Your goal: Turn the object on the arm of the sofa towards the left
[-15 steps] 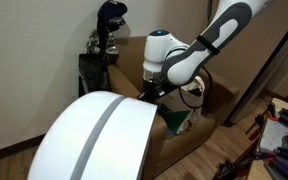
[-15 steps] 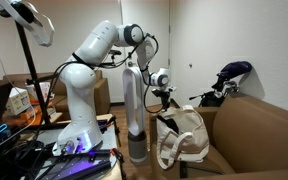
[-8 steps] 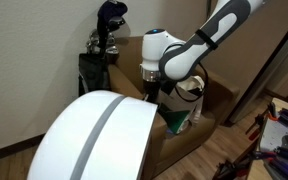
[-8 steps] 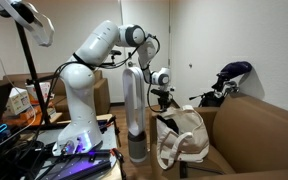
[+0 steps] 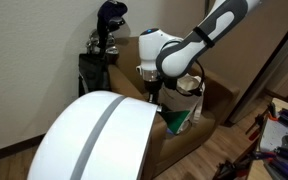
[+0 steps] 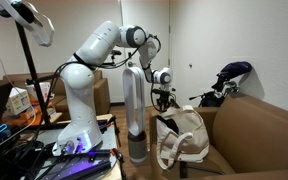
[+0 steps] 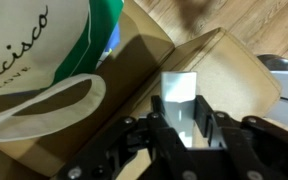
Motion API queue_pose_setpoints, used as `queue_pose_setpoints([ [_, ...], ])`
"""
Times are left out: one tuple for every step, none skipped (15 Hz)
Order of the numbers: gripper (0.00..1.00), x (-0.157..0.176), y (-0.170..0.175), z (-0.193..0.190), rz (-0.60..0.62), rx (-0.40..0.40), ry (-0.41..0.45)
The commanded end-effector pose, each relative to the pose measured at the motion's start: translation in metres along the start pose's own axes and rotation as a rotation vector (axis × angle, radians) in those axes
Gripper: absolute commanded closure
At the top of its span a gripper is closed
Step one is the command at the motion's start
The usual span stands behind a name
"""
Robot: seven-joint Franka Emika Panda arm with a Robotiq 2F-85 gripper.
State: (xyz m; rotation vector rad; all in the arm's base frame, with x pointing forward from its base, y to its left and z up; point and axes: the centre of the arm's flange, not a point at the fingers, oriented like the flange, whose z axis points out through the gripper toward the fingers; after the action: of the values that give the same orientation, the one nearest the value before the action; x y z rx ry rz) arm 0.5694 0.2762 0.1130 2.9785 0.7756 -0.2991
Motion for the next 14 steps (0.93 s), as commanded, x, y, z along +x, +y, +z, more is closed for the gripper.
queue_pose_setpoints([
  [0.89, 0.004, -0.006, 0.008, -0.198, 0.025, 0.002],
  [0.89, 0.004, -0.009, 0.01, -0.247, 0.034, 0.003],
  [0.89, 0.003, -0.012, 0.012, -0.294, 0.042, 0.004],
  [0.89, 0.003, -0.016, 0.014, -0.333, 0.049, 0.002],
  [0.89, 0.003, -0.018, 0.016, -0.37, 0.05, 0.001],
  [0.89, 0.002, -0.02, 0.017, -0.404, 0.048, 0.003],
  [0.89, 0.002, -0.021, 0.016, -0.445, 0.043, 0.005],
  [0.89, 0.002, -0.021, 0.015, -0.479, 0.029, 0.005],
  [0.89, 0.001, -0.022, 0.014, -0.518, 0.008, -0.001],
  [0.89, 0.0, -0.024, 0.011, -0.565, -0.007, -0.011],
  [0.89, -0.001, -0.026, 0.01, -0.611, -0.018, -0.022],
  [0.89, -0.001, -0.029, 0.009, -0.652, -0.035, -0.026],
  [0.89, 0.0, -0.031, 0.009, -0.687, -0.043, -0.026],
  [0.89, -0.001, -0.034, 0.01, -0.723, -0.042, -0.023],
])
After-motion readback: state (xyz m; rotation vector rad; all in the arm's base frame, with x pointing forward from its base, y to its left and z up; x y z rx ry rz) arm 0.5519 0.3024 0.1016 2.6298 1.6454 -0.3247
